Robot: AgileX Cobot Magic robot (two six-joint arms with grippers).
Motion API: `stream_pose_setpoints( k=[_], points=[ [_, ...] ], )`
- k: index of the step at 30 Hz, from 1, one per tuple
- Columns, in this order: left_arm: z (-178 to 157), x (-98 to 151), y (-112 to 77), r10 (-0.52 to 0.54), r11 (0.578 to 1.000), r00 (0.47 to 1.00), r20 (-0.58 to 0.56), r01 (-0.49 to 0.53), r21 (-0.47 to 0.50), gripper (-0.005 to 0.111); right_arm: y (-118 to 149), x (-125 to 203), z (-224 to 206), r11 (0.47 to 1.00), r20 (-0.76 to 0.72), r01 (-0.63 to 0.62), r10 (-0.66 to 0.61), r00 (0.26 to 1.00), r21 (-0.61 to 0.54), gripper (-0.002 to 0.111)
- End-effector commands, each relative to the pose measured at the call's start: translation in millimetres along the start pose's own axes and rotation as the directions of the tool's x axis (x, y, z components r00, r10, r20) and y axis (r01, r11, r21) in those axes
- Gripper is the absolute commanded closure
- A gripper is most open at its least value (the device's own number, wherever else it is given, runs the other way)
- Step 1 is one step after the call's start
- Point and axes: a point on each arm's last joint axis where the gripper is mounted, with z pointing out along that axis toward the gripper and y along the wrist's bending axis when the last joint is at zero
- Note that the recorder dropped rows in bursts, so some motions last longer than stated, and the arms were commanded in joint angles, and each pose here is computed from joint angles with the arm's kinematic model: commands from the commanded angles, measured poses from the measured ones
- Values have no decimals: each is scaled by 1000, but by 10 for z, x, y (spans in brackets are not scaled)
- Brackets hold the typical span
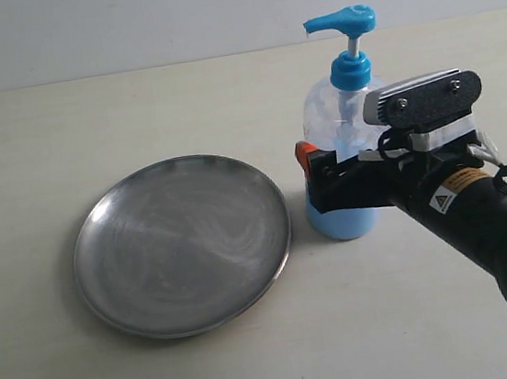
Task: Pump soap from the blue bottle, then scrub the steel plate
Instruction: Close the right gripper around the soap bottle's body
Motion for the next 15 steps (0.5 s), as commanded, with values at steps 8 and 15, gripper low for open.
stream_pose_setpoints(
  k=[8,15],
  points=[
    [-1,-2,-1,-2,1000,1000,13,2,1,107,-7,-30,148,996,9,-38,38,999,76,3],
    [-1,-2,-1,-2,1000,1000,13,2,1,107,41,-28,280,997,11,-7,7,1000,76,3]
  ],
)
